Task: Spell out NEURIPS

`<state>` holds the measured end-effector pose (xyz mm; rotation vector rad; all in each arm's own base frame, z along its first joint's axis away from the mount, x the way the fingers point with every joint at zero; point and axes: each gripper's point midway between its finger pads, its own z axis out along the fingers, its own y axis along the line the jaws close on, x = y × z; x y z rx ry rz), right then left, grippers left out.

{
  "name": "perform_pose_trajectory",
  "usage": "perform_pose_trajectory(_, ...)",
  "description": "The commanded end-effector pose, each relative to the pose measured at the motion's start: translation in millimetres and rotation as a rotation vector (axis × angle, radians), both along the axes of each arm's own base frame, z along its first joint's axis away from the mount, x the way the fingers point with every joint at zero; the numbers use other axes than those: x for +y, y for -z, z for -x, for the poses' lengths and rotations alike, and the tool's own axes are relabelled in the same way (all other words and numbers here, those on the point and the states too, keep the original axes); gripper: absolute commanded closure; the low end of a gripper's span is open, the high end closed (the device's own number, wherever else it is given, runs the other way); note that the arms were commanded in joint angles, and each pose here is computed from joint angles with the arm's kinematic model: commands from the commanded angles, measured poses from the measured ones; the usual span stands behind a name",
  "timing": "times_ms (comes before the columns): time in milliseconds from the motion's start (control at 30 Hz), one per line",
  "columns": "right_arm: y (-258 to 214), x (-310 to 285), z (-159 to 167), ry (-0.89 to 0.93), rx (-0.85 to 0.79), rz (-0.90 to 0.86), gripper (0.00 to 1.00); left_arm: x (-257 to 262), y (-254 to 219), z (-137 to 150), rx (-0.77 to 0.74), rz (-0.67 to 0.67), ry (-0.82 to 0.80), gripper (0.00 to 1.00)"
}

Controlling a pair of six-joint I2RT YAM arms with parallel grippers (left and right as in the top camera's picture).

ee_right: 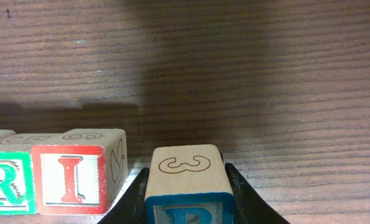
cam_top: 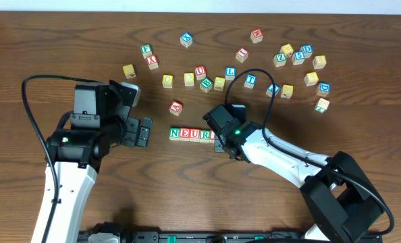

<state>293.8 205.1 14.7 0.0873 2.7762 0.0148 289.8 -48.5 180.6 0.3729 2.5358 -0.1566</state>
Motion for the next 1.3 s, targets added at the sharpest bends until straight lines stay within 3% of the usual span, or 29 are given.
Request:
perform_pose_trajectory(0,0,-2,-3,-0.012,-0.022,0.02,0.99,2,-10,-5,-0.03,-0.009,-0.004,0.02)
perform_pose_trajectory(1267,11,3,1,0.011,0.016,-0.005,0.99,2,-10,-5,-0.03,-0.009,-0.004,0.02)
